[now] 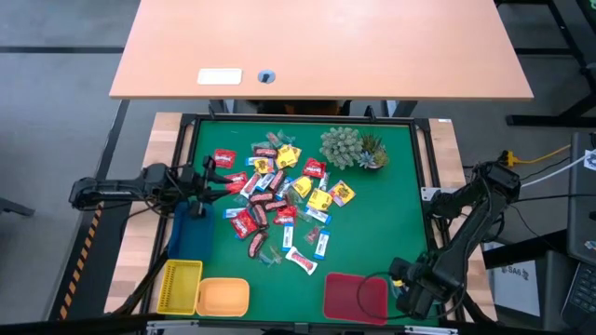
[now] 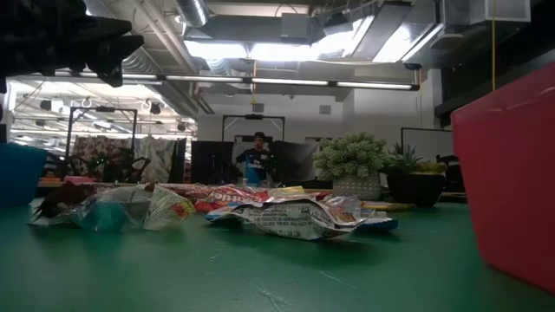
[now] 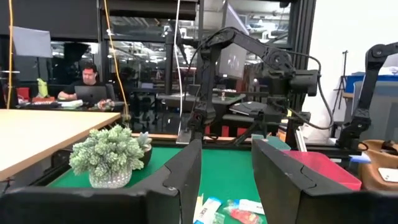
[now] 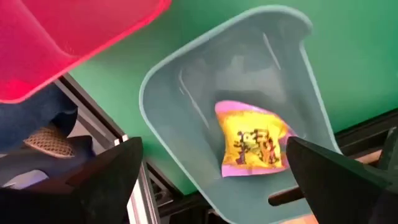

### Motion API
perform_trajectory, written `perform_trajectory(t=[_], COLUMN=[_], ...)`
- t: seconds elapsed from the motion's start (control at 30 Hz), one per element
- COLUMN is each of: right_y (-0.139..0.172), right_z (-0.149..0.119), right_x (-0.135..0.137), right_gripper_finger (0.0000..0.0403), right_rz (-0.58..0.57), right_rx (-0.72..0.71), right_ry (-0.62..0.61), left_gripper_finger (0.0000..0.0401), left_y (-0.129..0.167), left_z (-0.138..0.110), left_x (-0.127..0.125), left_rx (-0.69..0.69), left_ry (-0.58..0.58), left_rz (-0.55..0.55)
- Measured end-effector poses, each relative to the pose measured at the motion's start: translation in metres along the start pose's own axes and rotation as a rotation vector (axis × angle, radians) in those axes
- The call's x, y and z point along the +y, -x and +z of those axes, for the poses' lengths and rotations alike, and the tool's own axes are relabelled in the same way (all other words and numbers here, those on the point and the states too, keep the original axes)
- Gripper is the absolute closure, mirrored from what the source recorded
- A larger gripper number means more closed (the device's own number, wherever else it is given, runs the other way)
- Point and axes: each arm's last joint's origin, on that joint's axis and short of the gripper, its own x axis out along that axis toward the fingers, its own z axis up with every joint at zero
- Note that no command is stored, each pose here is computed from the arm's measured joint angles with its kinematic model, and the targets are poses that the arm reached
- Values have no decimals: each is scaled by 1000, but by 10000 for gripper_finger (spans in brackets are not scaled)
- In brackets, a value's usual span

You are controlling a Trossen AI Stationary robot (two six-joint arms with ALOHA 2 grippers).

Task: Sort candy
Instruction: Put the yellow candy into the green bin

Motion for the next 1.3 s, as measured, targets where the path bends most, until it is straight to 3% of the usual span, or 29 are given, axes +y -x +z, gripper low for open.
perform_trajectory(t=[0.1, 0.27, 0.57, 0.9, 1.3], right_y=[1, 12, 34, 58, 71], right_z=[4, 20, 89, 175, 227], right_x=[1, 6, -1, -29, -78], right_gripper_finger=[8, 8, 8, 8, 8], right_rz=[9, 37, 11, -96, -253], right_rx=[-40, -279, -614, -719, -744], right_ry=[-7, -5, -78, 173, 42], left_gripper_finger=[273, 273, 273, 273, 273], left_y=[-1, -2, -2, -2, -2], left_z=[-1, -2, -3, -3, -3], left_x=[1, 2, 3, 3, 3], left_rx=[8, 19, 28, 28, 28], left_ry=[1, -6, -7, -7, -7], left_rz=[25, 78, 82, 81, 82])
